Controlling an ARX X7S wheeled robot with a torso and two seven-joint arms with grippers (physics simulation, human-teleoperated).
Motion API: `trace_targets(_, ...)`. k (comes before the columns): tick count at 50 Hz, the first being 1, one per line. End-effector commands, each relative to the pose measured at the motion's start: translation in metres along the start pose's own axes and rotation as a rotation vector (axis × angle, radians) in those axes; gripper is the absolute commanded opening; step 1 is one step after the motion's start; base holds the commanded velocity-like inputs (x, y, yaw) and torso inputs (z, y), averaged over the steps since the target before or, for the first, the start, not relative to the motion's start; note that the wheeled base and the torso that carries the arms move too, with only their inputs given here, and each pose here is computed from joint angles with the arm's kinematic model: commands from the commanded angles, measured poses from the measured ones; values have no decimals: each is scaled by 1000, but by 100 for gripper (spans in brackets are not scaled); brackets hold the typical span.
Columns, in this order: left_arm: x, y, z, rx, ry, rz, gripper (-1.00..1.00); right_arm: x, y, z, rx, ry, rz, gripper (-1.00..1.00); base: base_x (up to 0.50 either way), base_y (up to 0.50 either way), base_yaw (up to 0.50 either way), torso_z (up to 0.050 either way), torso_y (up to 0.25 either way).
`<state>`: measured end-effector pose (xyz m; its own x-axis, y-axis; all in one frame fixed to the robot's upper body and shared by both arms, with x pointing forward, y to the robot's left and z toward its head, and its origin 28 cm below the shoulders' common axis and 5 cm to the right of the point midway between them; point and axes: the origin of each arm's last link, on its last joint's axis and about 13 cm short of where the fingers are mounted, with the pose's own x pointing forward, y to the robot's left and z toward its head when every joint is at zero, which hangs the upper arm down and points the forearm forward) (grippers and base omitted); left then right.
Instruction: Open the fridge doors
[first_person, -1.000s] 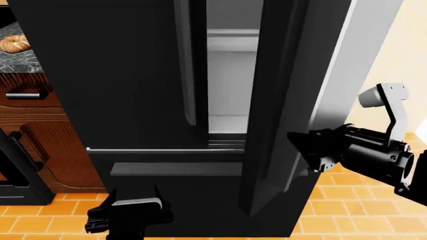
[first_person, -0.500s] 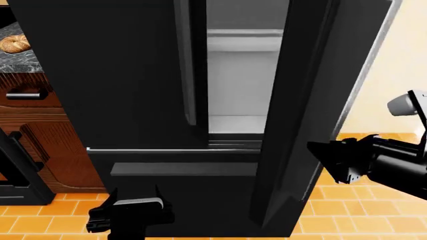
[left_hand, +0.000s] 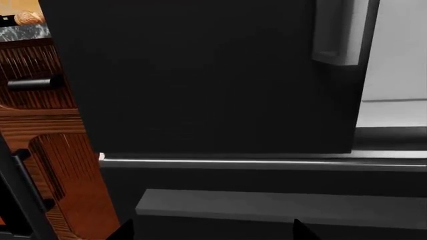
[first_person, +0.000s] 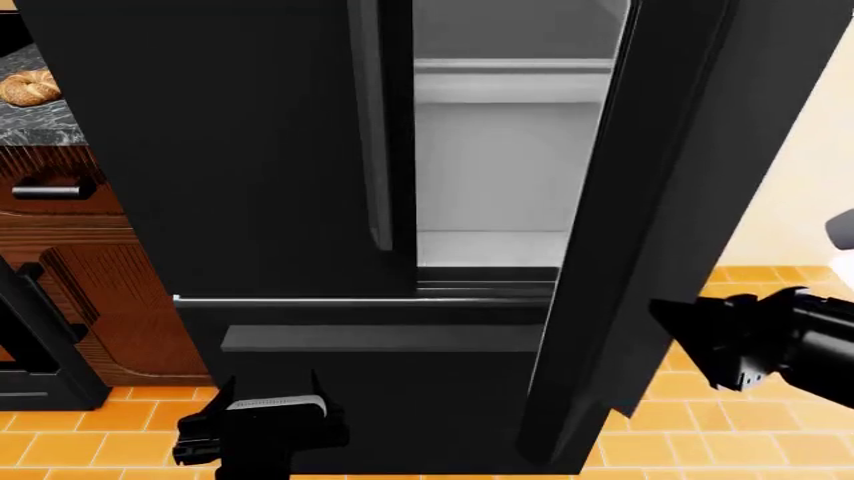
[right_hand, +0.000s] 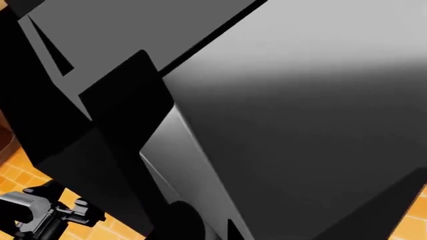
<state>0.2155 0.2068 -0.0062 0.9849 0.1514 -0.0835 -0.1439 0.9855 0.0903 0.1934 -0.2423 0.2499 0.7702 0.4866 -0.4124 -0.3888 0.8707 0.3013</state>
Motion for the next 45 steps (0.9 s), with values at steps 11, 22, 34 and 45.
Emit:
trace_targets(11,0,0,0,0,-2,0,100,-6,-23,-17,-100,56,-220,-100,1,-2,-2,0,0)
trace_targets(22,0,0,0,1,1,2,100,-5,-22,-16,-114,55,-215,-100,1,-2,-2,0,0)
trace_targets(34,1,0,0,-1,4,2,100,-19,-16,-76,-80,669,-206,100,1,0,0,0,0)
trace_targets(45,1,0,0,-3,3,3,100,-21,-14,-78,-98,689,-227,100,0,0,0,0,0)
